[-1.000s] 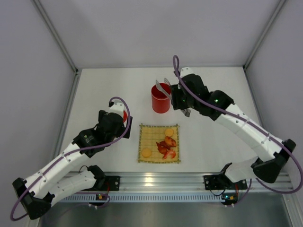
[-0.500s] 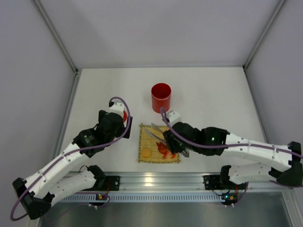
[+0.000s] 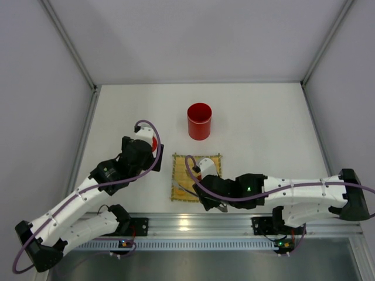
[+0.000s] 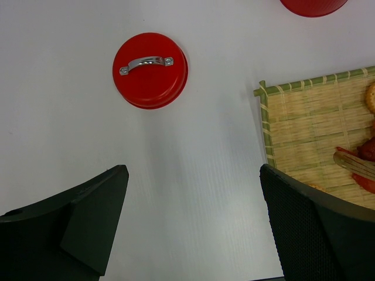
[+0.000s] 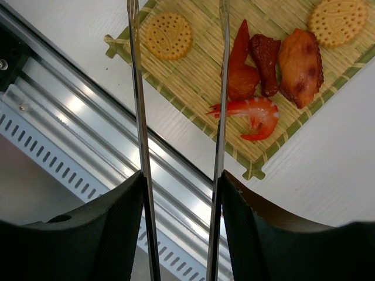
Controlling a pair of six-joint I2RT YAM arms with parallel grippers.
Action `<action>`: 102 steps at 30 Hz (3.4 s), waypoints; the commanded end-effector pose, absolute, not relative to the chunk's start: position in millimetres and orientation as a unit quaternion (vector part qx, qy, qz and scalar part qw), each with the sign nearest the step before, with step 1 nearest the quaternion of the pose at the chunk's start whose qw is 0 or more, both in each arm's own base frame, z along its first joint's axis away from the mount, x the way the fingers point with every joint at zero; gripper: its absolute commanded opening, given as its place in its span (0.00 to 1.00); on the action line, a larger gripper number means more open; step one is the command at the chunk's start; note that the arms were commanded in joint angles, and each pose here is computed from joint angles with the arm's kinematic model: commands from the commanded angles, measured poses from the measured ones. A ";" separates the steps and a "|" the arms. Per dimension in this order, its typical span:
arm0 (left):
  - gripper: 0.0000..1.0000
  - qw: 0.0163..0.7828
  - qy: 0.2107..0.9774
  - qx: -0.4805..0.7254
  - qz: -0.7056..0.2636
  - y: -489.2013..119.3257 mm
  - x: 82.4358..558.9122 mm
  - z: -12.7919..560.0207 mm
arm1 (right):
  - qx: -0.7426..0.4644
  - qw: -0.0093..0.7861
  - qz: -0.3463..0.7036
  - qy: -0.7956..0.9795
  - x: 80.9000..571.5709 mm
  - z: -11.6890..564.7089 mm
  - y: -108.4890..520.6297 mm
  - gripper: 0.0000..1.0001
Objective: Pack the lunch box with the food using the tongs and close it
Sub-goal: Pick up the fake food from the plate, then place the fake food in the packing box.
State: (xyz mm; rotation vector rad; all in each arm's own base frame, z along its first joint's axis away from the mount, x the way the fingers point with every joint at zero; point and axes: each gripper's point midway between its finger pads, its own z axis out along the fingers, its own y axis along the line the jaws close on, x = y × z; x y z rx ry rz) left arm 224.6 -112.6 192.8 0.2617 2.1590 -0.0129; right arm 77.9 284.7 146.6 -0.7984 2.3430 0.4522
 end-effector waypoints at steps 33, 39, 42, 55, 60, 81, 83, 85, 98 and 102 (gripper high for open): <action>0.99 0.476 0.874 0.099 -0.015 -113.8 225.8 197.0 | -0.295 0.288 0.194 0.890 48.1 116.9 304.6 0.48; 0.99 0.477 0.873 0.098 -0.015 -113.7 225.8 197.4 | -0.299 0.287 0.186 0.891 47.8 114.3 305.5 0.43; 0.99 0.477 0.873 0.098 -0.015 -113.7 225.8 197.4 | -0.296 0.291 0.183 0.891 49.8 117.1 303.3 0.39; 0.99 0.477 0.873 0.098 -0.015 -113.7 225.8 197.4 | -0.260 0.351 0.176 0.882 74.0 165.4 281.7 0.34; 0.99 0.476 0.874 0.099 -0.015 -113.8 225.8 197.0 | -0.246 0.377 0.168 0.877 91.0 188.4 271.2 0.34; 0.99 0.475 0.874 0.100 -0.015 -114.1 225.5 196.7 | -0.126 0.488 0.126 0.854 273.2 317.8 229.3 0.36; 0.99 0.475 0.874 0.099 -0.015 -114.0 225.4 196.6 | -0.126 0.487 0.128 0.855 281.7 318.2 230.8 0.36; 0.99 0.474 0.874 0.101 -0.015 -114.3 225.4 196.2 | -0.122 0.483 0.125 0.858 293.0 312.6 232.8 0.36; 0.99 0.476 0.874 0.099 -0.016 -114.0 225.3 197.0 | -0.132 0.448 0.123 0.876 310.0 272.8 247.2 0.36; 0.99 0.476 0.874 0.099 -0.017 -114.4 225.4 197.1 | -0.132 0.450 0.121 0.875 310.3 275.9 245.4 0.40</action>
